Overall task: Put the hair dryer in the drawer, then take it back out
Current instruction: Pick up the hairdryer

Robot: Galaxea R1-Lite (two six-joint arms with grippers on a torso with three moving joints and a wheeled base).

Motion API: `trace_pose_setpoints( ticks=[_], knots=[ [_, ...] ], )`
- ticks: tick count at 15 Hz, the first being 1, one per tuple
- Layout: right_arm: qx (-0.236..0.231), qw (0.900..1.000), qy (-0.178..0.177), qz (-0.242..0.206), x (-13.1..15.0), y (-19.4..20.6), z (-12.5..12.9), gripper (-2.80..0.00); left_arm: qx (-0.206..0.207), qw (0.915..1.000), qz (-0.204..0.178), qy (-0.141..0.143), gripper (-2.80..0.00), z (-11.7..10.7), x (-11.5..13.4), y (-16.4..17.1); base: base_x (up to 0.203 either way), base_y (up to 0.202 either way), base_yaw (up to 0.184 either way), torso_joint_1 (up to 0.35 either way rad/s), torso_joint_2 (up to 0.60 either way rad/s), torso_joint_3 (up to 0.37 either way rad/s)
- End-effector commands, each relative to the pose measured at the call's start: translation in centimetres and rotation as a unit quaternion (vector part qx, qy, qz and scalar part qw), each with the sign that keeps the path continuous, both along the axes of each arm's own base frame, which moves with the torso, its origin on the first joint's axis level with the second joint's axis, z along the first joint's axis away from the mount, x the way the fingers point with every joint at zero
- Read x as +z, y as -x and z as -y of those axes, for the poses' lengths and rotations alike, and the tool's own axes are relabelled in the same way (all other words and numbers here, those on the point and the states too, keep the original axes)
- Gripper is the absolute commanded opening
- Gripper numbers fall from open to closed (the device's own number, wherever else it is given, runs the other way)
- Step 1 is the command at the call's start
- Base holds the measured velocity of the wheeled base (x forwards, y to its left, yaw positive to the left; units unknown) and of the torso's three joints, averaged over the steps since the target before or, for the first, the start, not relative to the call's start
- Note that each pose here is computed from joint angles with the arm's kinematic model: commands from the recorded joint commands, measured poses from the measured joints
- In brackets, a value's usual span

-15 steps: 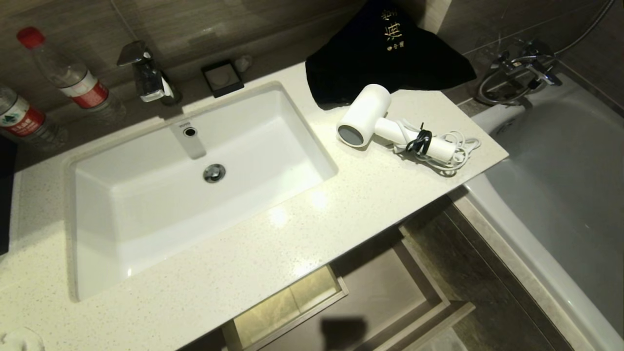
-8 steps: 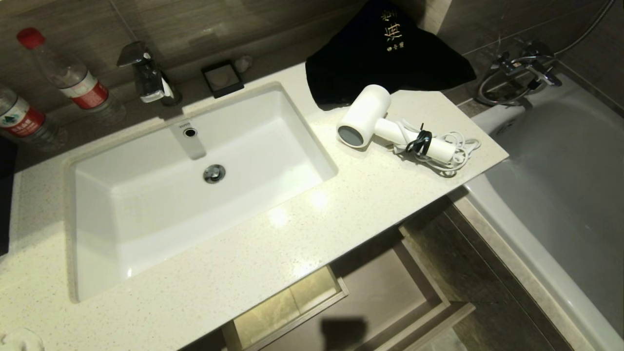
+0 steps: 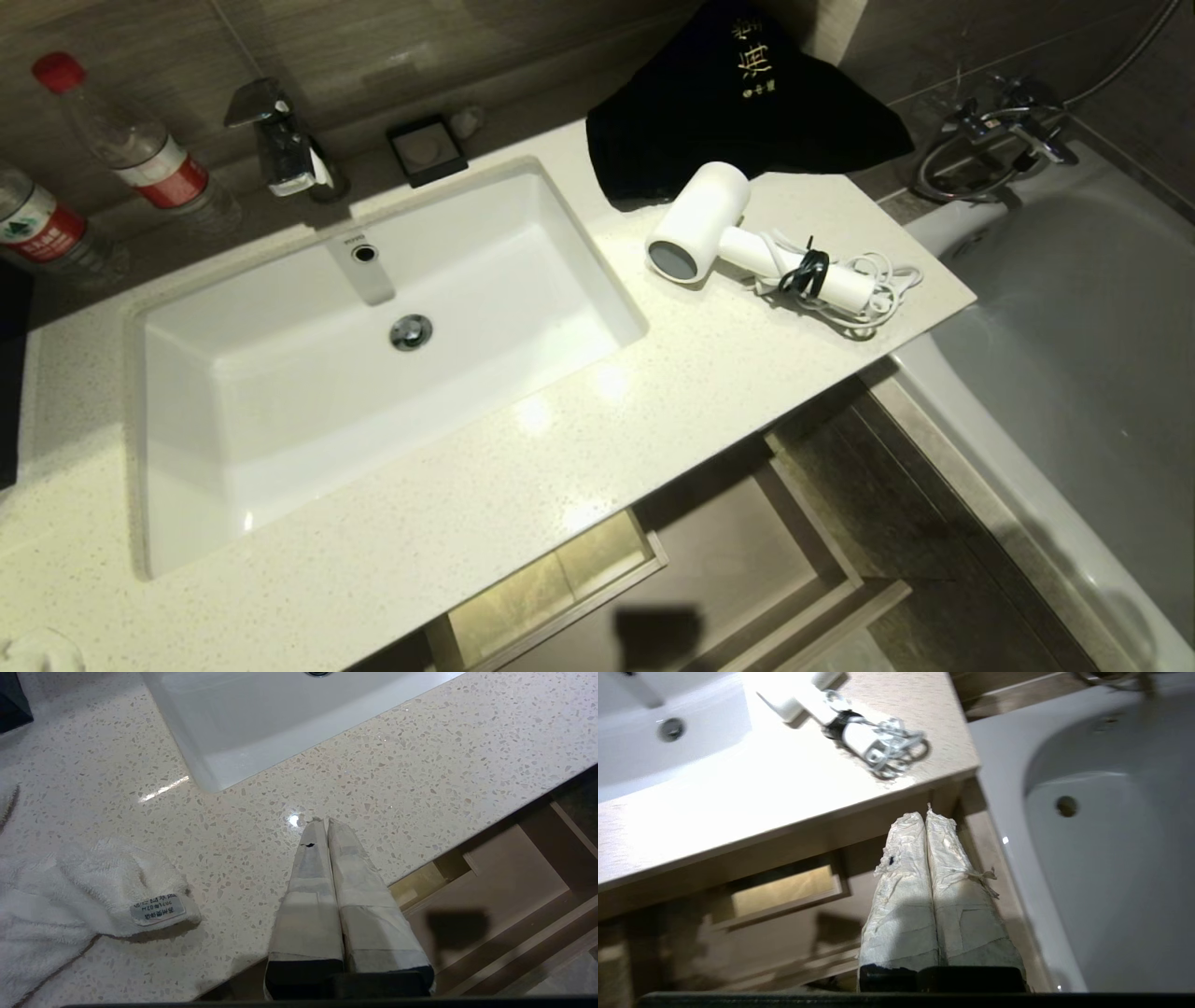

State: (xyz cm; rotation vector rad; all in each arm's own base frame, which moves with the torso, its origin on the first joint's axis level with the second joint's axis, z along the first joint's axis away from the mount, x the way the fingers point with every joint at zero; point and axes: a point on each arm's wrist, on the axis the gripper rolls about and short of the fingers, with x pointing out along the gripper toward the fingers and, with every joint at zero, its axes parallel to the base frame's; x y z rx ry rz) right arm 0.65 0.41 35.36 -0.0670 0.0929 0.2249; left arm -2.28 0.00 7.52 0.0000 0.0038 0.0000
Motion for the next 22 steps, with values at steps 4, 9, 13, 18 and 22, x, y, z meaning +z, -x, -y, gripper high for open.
trace_pose_setpoints(
  ticks=[4,9,13,18,22],
  knots=[
    [0.147,0.966,0.022,-0.212,1.7,-13.0,-3.2,-2.80,0.000,1.0000,0.001,0.000,-2.80,0.0,0.0,0.0,0.000,0.000,0.000,0.000,0.00,0.000],
    [0.267,0.917,0.125,-0.270,-0.6,-14.8,-3.6,-2.80,0.000,1.0000,0.001,0.000,-2.80,0.0,0.0,0.0,0.000,0.000,0.000,0.000,0.00,0.000],
    [0.211,0.916,0.162,-0.299,-1.3,-19.4,-3.3,0.00,0.000,1.0000,0.001,0.000,-2.80,0.0,0.0,0.0,0.000,0.000,0.000,0.000,0.00,0.000],
    [0.117,0.927,0.264,-0.239,-2.0,-26.3,-5.7,0.00,0.000,1.0000,0.000,0.000,-2.80,0.0,0.0,0.0,0.000,0.000,0.000,0.000,0.01,0.004],
    [0.243,0.917,0.262,-0.176,-3.1,-28.2,-6.9,0.00,0.000,1.0000,0.002,0.000,-2.80,0.0,0.0,0.0,0.000,0.000,0.000,-0.007,0.04,0.023]
  ],
)
